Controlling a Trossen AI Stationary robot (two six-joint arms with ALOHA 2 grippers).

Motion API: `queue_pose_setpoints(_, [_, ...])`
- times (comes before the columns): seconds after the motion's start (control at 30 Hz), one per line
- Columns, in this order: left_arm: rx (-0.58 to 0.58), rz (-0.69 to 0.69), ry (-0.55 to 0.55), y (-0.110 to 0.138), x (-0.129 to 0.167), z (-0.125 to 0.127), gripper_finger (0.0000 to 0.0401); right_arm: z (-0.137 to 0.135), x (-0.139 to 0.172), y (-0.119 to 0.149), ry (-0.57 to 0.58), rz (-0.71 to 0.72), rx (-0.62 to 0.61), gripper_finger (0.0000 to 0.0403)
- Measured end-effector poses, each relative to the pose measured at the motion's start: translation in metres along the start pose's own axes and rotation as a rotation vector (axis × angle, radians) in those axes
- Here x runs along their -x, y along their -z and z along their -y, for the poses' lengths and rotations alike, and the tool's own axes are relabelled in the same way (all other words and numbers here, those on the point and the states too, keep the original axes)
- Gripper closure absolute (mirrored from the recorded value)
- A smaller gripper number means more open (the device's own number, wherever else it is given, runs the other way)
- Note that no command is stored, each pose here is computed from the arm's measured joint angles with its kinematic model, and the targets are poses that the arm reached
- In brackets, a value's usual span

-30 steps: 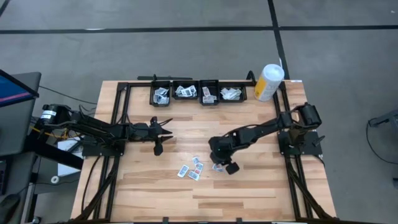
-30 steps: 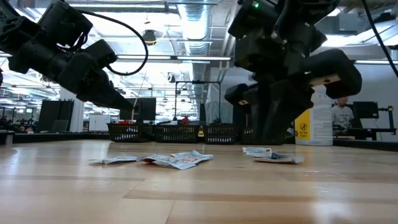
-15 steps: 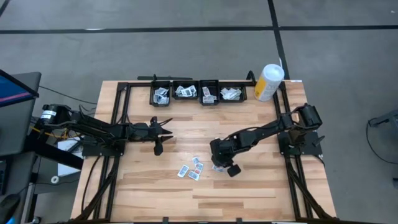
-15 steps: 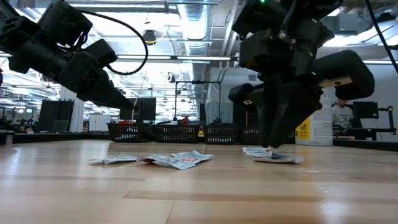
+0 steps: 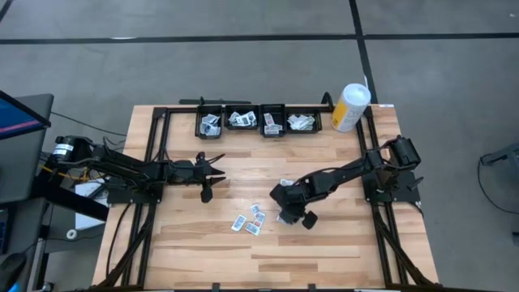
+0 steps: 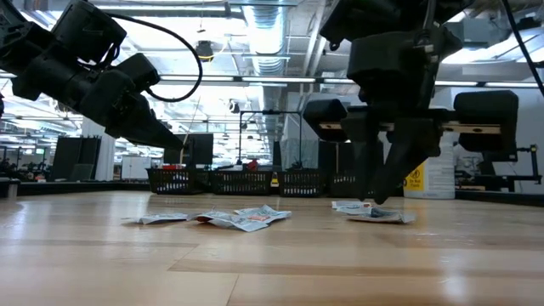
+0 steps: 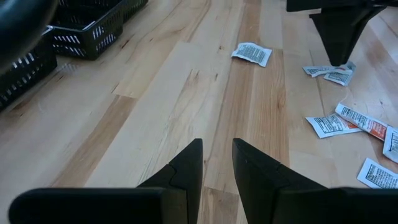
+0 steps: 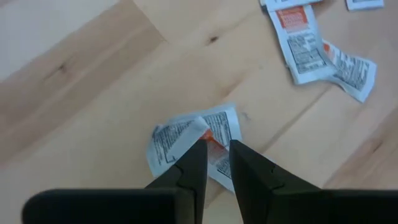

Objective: Pick & Place First Aid Supplies
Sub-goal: Put the orange ointment pack into the middle right black bin

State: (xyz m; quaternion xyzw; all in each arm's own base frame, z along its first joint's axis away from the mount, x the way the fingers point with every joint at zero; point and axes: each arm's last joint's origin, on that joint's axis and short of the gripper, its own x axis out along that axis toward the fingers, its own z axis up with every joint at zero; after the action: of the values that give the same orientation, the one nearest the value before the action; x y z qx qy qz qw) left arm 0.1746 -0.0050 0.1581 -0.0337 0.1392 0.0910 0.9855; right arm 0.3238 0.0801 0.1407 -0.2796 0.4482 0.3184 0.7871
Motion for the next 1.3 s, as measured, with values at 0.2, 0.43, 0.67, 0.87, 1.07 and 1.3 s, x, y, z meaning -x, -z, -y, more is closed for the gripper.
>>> queue_pose_setpoints(0.2, [0.000, 0.000, 0.000, 0.000, 0.000, 0.000, 0.0313, 0.001, 0.000, -0.001, 0.004, 0.006, 0.069, 0.0340])
queue_pose_setpoints(0.43, [0.002, 0.007, 0.001, -0.001, 0.000, 0.000, 0.0313, 0.001, 0.000, -0.001, 0.007, 0.008, 0.172, 0.0340])
queue_pose_setpoints(0.67, [0.002, 0.007, 0.001, -0.001, 0.000, 0.000, 0.0313, 0.003, 0.001, 0.001, 0.009, 0.008, 0.253, 0.0340])
queue_pose_setpoints(0.87, [0.002, 0.007, 0.001, -0.001, 0.000, 0.000, 0.0313, 0.007, 0.001, 0.003, -0.011, 0.047, 0.246, 0.0340])
queue_pose_setpoints(1.07, [0.002, 0.007, 0.000, -0.001, 0.000, 0.000, 0.0313, 0.011, -0.019, 0.006, -0.033, 0.073, 0.238, 0.0340])
queue_pose_setpoints(1.3, [0.002, 0.006, 0.000, -0.001, 0.000, 0.000, 0.0313, 0.013, -0.020, 0.008, -0.030, 0.068, 0.231, 0.0341])
